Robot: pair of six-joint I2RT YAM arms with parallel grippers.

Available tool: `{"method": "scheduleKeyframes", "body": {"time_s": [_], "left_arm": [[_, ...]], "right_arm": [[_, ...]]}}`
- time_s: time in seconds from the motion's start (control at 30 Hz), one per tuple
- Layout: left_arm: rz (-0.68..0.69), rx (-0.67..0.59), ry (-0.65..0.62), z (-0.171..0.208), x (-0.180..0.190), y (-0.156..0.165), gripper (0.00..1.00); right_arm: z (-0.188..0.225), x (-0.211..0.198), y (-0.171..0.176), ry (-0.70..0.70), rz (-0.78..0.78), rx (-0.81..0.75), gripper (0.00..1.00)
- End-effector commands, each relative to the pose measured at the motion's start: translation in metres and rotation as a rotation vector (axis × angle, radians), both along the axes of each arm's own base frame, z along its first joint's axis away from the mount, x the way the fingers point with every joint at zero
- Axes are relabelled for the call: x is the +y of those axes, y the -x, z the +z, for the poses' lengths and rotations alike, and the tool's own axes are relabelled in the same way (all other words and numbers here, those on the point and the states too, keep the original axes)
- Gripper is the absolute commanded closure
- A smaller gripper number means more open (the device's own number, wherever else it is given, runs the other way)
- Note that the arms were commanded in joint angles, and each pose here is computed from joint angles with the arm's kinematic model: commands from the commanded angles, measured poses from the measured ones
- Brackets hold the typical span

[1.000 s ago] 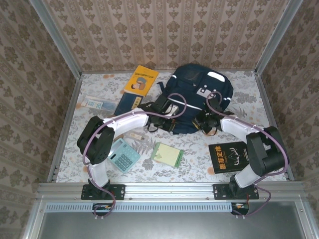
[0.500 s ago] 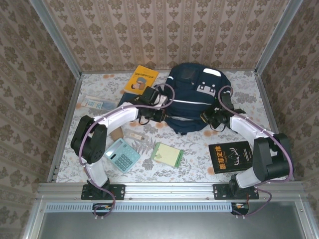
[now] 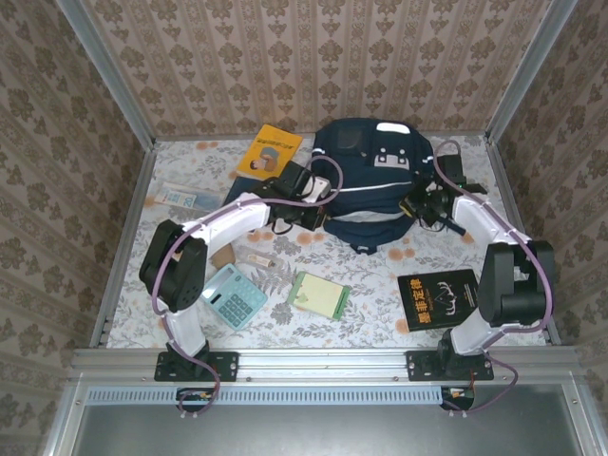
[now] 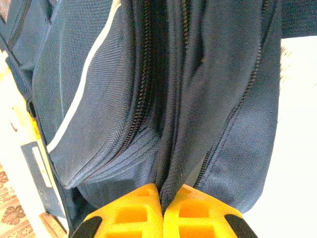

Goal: Pack the student bag

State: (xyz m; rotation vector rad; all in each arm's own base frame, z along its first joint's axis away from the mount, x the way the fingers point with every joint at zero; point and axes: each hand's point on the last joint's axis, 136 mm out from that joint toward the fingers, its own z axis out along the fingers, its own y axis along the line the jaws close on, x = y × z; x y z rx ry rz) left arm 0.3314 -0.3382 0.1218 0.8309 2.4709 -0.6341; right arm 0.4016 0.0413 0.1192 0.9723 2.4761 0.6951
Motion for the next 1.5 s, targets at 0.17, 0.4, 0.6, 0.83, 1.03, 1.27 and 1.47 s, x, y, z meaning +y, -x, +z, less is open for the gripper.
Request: {"method": "scheduleKeyframes", "body": {"time_s": [0.17, 0.4, 0.6, 0.83, 1.03, 1.27, 1.47], "left_arm": [[-0.057, 0.049, -0.026, -0.005, -0.025, 0.031, 1.00], [-0.076, 0.096, -0.029, -0.021, -0.025, 0.040, 1.00], [-0.083, 0.139, -0.018, -0.035, -0.027, 0.045, 1.00], [-0.094, 0.191, 0.011, -0.048, -0.036, 0.049, 1.00], [-0.088, 0.211, 0.035, -0.051, -0.040, 0.050, 0.74], [-0.084, 0.209, 0.039, -0.054, -0.042, 0.047, 0.70], [-0.021, 0.137, 0.026, -0.051, -0.032, 0.033, 0.66]], "right_arm": [[0.019, -0.013, -0.006, 0.017, -0.017, -0.053, 0.48], [0.011, 0.041, 0.033, -0.057, -0.013, -0.050, 0.41], [-0.011, 0.091, 0.055, -0.094, 0.053, -0.019, 0.41], [-0.024, 0.098, 0.057, -0.059, 0.079, 0.013, 0.41], [-0.025, 0.096, 0.058, -0.043, 0.083, 0.016, 0.41], [-0.025, 0.096, 0.059, -0.044, 0.082, 0.017, 0.41], [-0.023, 0.095, 0.060, -0.045, 0.080, 0.015, 0.41]]}}
